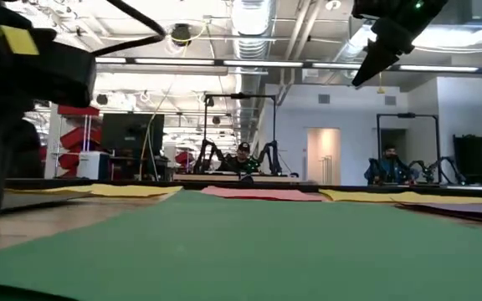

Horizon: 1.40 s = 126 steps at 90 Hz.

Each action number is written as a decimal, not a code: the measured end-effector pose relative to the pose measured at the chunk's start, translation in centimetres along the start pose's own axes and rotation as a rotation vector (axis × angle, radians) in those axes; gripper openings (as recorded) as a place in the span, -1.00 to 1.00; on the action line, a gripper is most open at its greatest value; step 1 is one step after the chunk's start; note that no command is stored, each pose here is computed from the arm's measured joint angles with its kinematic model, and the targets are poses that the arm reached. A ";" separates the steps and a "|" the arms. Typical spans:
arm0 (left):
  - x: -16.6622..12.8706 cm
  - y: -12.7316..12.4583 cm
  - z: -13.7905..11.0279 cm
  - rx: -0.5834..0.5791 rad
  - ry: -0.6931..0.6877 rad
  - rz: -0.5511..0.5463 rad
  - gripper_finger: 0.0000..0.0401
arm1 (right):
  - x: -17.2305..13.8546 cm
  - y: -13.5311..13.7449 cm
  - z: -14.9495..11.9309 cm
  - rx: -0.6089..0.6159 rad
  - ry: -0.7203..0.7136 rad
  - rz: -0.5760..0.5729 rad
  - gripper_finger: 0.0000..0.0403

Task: Organize paper
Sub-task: Stack the top black colored paper on top of the bottom black colored paper, then stack the right yellow colored paper on top of the left yellow colored paper

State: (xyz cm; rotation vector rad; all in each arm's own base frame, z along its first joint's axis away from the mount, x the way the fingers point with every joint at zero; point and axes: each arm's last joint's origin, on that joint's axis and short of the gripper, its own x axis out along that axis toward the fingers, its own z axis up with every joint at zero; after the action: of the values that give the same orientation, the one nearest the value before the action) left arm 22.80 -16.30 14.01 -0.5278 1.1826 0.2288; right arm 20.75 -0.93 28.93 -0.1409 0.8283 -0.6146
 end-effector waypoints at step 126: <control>1.8 7.2 8.4 0.185 -0.680 -0.217 -1.00 | 8.8 6.4 -8.3 -0.270 0.044 0.138 -0.44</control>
State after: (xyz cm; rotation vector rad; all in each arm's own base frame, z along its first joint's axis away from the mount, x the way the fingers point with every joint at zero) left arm 27.20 -6.03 12.75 -0.3659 0.4734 0.0960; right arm 22.17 0.33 15.30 -0.3143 0.9538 -0.3755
